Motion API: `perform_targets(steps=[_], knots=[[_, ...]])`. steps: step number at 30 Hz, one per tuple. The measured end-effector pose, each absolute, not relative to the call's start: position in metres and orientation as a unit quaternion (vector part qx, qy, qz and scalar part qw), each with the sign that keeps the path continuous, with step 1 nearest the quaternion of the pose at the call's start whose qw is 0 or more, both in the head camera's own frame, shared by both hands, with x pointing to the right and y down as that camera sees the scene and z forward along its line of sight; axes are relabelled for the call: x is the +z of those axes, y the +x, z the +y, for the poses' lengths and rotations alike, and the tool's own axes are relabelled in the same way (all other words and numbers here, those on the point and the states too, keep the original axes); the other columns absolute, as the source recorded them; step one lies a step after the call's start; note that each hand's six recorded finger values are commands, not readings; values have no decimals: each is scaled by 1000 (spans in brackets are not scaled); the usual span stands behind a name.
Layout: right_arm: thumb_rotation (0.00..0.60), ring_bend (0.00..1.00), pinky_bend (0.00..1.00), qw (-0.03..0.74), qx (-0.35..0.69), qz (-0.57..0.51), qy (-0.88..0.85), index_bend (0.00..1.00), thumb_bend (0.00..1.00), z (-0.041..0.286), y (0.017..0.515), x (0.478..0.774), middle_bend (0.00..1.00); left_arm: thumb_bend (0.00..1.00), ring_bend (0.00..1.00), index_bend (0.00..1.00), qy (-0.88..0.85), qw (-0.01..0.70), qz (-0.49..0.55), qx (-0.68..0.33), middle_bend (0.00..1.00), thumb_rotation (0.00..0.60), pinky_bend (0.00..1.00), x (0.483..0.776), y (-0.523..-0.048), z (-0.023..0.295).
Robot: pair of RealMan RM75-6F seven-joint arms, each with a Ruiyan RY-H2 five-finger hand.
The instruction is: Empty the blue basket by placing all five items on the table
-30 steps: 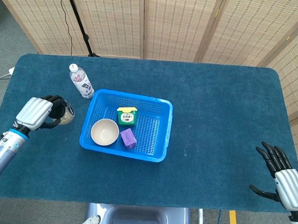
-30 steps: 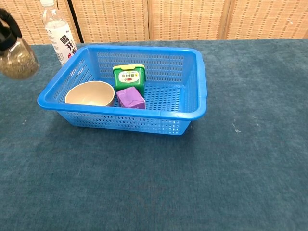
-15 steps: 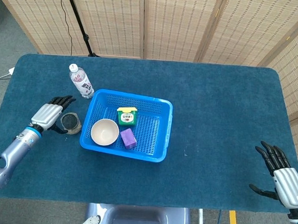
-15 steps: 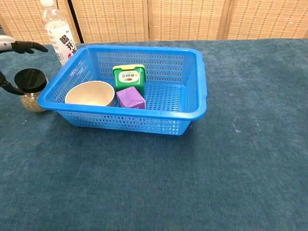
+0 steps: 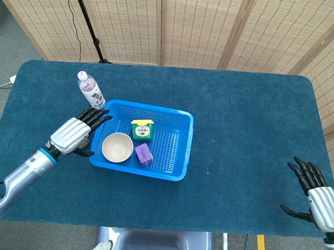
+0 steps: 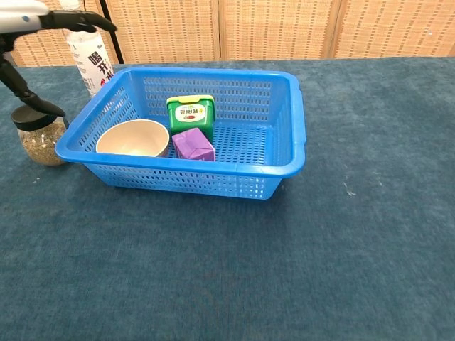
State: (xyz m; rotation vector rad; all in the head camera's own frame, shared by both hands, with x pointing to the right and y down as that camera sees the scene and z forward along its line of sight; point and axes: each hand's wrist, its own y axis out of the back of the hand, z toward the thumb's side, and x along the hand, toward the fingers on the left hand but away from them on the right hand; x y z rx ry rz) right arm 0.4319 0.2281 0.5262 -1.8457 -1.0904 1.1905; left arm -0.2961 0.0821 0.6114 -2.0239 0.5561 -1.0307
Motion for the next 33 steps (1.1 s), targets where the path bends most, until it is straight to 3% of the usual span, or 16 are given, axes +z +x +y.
perform_targets(steps=[10, 22, 27, 29, 30, 33], knots=[[600, 34, 0, 339, 458, -429, -701, 0, 0, 224, 437, 524, 0, 0, 0, 0, -765, 478, 144, -408, 0, 600, 0, 637, -219, 83], [600, 34, 0, 332, 467, -433, -696, 0, 0, 220, 443, 527, 0, 2, 0, 0, -755, 490, 94, -426, 0, 600, 0, 682, -149, 93], [600, 34, 0, 331, 468, -436, -694, 0, 0, 218, 445, 527, 0, 64, 0, 11, -752, 496, 80, -427, 0, 600, 0, 691, -135, 98], [600, 34, 0, 330, 468, -436, -694, 0, 0, 218, 445, 528, 0, 115, 6, 113, -751, 499, 77, -426, 0, 600, 0, 693, -130, 99], [600, 34, 0, 329, 468, -436, -695, 0, 0, 218, 445, 528, 0, 160, 35, 225, -749, 501, 74, -426, 19, 600, 0, 695, -128, 101], [600, 34, 0, 327, 469, -435, -696, 0, 0, 218, 445, 529, 0, 296, 219, 464, -748, 506, 67, -425, 209, 600, 0, 699, -120, 105]])
